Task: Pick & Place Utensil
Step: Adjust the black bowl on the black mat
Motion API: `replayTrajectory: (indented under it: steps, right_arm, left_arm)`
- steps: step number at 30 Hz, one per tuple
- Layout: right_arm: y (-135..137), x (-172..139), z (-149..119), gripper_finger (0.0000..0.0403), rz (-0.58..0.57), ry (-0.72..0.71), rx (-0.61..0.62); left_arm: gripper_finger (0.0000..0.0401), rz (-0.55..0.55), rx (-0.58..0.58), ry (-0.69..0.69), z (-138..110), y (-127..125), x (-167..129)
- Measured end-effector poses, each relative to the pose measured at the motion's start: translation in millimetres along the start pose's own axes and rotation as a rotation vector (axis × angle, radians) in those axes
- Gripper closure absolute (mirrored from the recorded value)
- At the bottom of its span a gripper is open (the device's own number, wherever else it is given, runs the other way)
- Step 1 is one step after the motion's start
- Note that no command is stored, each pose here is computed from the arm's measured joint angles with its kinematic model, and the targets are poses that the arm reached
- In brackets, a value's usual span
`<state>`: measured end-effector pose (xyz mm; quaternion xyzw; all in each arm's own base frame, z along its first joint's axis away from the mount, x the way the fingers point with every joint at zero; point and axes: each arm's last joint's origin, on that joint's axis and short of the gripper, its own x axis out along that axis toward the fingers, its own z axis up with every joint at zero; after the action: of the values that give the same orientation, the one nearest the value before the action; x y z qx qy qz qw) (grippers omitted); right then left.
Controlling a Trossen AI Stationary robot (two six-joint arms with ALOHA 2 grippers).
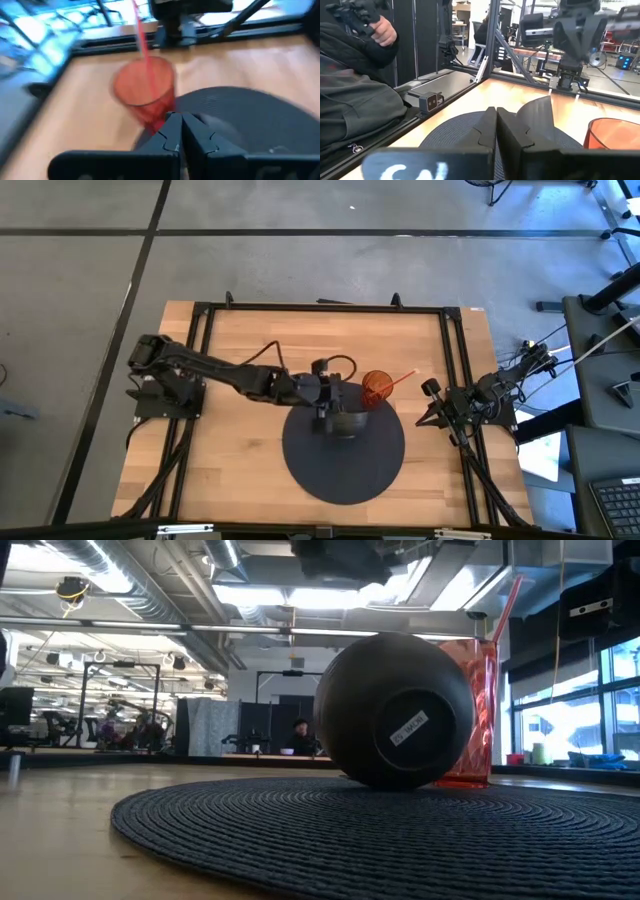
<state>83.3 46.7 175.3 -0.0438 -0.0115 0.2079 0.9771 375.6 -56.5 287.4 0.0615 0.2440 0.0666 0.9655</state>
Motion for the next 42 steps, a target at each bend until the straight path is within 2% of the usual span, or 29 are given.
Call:
replayTrajectory:
  steps: [5, 9, 12, 16, 22, 26, 34, 38, 42]
  right_arm:
    - [0.0, 0.0, 0.0, 0.0389, 0.0, 0.001, 0.001]
    - [0.0, 0.0, 0.0, 0.0389, 0.0, 0.0, 0.001]
    - [0.0, 0.0, 0.0, 0.0389, 0.0, 0.0, 0.001]
    - [0.0, 0.0, 0.0, 0.0389, 0.0, 0.0, 0.001]
    - [0.0, 0.0, 0.0, 0.0389, 0.0, 0.0, -0.003]
    - [0.0, 0.0, 0.0, 0.0389, 0.0, 0.0, -0.002]
    - [0.0, 0.0, 0.0, 0.0389, 0.0, 0.0, 0.0]
    - [0.0, 0.0, -0.1, 0.0389, 0.001, 0.001, 0.0]
    - [0.0, 0.0, -0.1, 0.0389, 0.0, 0.001, -0.003]
  left_arm:
    - [0.0385, -0.028, -0.108, -0.003, -1.0, -2.2, 2.2]
    - [0.0355, -0.069, -0.157, 0.001, -0.5, -5.5, -0.1]
    - [0.0322, -0.112, -0.159, 0.008, 0.3, -7.4, -1.9]
    - [0.0269, -0.118, -0.14, 0.069, -6.6, -9.9, -0.6]
    - [0.0184, -0.208, -0.123, 0.149, -17.8, -15.4, 8.1]
    - [0.0148, -0.203, -0.119, 0.173, -20.1, -12.3, 8.6]
    - [0.014, -0.197, -0.146, 0.248, -32.2, -1.4, 22.4]
    - [0.014, -0.253, -0.148, 0.253, -36.7, -0.4, 33.1]
    - [0.0139, -0.256, -0.134, 0.306, -47.6, -3.0, 41.8]
